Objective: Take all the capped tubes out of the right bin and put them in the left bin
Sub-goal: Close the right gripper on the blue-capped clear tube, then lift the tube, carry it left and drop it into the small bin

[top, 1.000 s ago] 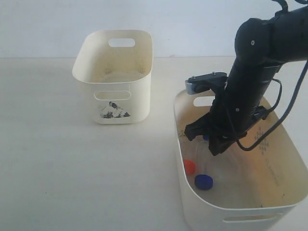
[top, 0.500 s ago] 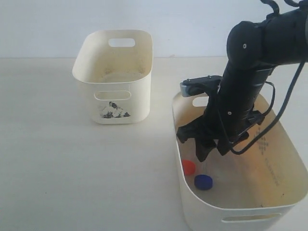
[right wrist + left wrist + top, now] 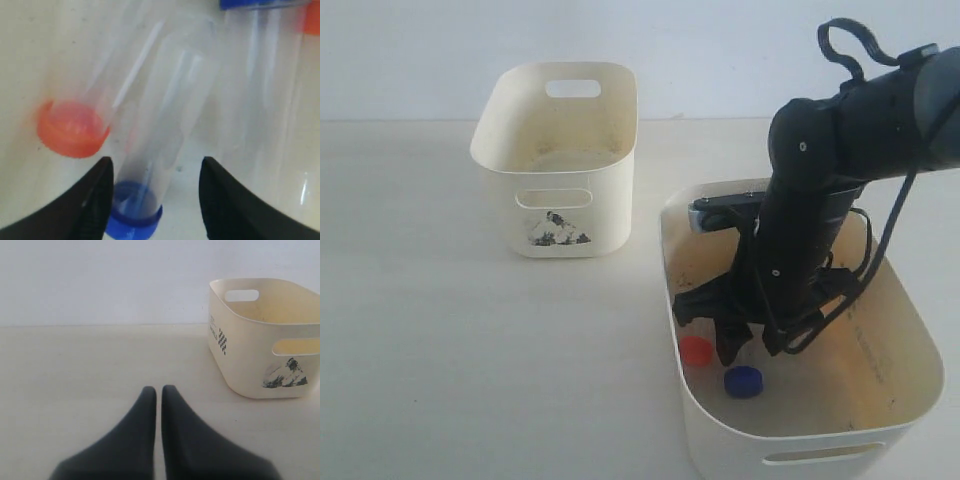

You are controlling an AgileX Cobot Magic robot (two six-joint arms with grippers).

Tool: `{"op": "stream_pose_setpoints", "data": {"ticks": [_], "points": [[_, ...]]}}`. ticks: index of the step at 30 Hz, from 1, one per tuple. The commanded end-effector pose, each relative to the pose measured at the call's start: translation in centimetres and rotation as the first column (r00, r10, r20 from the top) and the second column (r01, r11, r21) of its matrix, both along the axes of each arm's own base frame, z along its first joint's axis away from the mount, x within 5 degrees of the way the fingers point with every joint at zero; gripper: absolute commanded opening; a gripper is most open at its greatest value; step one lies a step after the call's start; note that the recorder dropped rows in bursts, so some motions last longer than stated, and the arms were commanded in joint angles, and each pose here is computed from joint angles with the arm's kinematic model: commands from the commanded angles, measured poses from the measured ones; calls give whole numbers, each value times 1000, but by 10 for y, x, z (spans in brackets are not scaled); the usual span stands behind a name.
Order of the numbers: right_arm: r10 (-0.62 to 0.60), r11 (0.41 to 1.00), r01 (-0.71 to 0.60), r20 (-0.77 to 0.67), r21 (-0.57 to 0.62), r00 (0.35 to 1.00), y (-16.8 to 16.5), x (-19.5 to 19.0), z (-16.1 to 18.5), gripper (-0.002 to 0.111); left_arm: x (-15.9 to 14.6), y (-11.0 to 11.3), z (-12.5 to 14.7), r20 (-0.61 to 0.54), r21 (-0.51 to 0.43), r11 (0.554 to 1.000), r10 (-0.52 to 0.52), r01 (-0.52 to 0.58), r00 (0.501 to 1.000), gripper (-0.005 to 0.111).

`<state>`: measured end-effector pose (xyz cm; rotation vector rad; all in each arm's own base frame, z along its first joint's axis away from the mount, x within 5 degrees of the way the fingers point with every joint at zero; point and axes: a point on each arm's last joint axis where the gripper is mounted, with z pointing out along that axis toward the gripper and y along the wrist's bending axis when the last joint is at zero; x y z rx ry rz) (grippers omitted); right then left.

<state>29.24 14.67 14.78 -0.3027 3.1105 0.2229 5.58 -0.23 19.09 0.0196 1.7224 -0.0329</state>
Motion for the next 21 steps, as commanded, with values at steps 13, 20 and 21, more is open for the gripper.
{"op": "stream_pose_setpoints", "data": {"ticks": [13,20,21], "points": [[-2,1000,2,-16,-12,1000,-2,-4,3,0,0,0,1,7,-7,1000,3,-3,1000,4],[46,997,-55,142,56,989,-6,-13,75,0,0,0,1,7,-7,1000,3,-3,1000,4],[50,995,-64,186,72,981,-6,-14,90,0,0,0,1,7,-7,1000,3,-3,1000,4]]}}
